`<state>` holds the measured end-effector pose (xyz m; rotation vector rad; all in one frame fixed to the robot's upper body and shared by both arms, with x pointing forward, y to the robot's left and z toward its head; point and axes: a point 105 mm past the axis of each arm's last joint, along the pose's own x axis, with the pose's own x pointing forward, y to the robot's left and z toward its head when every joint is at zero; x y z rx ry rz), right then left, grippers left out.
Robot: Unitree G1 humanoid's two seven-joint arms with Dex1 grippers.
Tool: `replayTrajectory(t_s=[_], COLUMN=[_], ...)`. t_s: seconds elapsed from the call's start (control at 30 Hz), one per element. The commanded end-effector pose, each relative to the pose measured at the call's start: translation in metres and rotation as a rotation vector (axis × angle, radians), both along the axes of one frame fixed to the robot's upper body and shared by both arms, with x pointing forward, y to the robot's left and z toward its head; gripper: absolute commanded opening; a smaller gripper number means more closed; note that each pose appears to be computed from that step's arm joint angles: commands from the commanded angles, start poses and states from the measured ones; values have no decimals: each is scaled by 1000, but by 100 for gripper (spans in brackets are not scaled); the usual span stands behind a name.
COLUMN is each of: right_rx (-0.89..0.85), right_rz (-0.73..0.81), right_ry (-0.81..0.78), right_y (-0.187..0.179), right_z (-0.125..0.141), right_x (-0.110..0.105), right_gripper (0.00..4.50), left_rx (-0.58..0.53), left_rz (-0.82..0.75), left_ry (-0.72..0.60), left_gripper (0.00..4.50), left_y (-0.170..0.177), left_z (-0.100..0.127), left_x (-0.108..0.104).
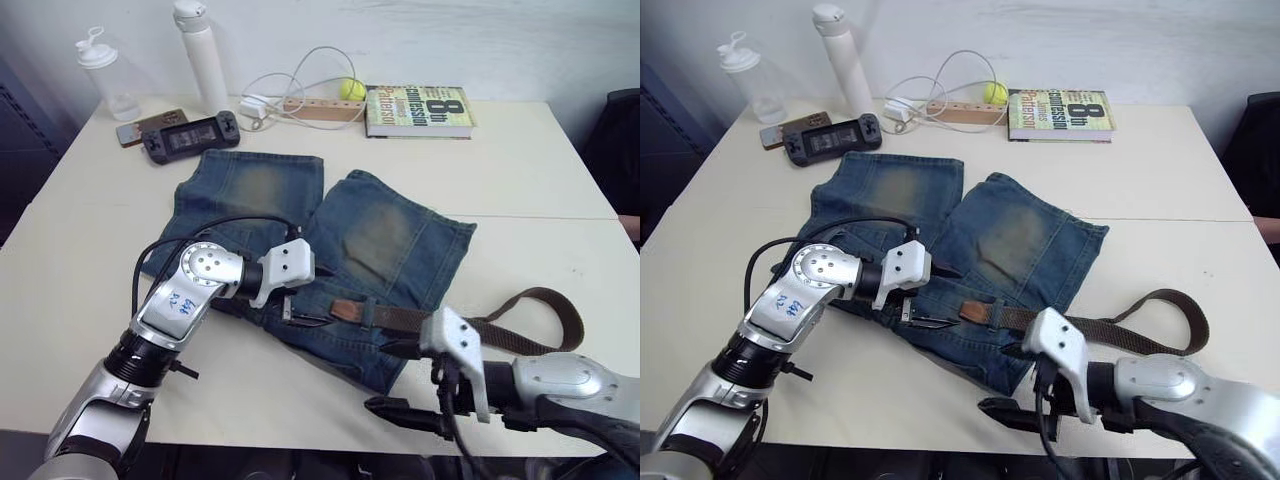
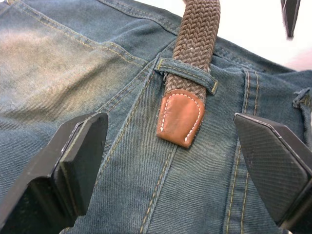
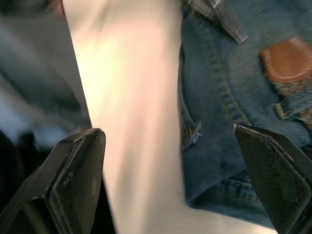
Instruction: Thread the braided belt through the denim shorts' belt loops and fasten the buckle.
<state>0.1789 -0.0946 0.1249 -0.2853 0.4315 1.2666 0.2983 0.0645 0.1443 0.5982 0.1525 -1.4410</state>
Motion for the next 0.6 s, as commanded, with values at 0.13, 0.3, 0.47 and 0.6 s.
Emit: replayTrajectory(t_s=[0.13,0.3,0.47,0.6], right_rx=[-38,-78,-112,-94], right_rz=[145,175,163,173], right_ry=[-169,-221,-241,-226], right_y=[13,26,26,24], right_z=[-9,-26,-37,-34], right_x=[12,24,39,39], right_gripper=[336,102,4,4], left_rx=[26,27,16,15], left_rz=[-38,-45,-59,-85], left_ry=[-40,-40,-31,-4], left_gripper=[450,450,450,450], left_y=[-1,-2,-7,-5], left_z=[4,4,5,6], left_x=[4,6,2,-3])
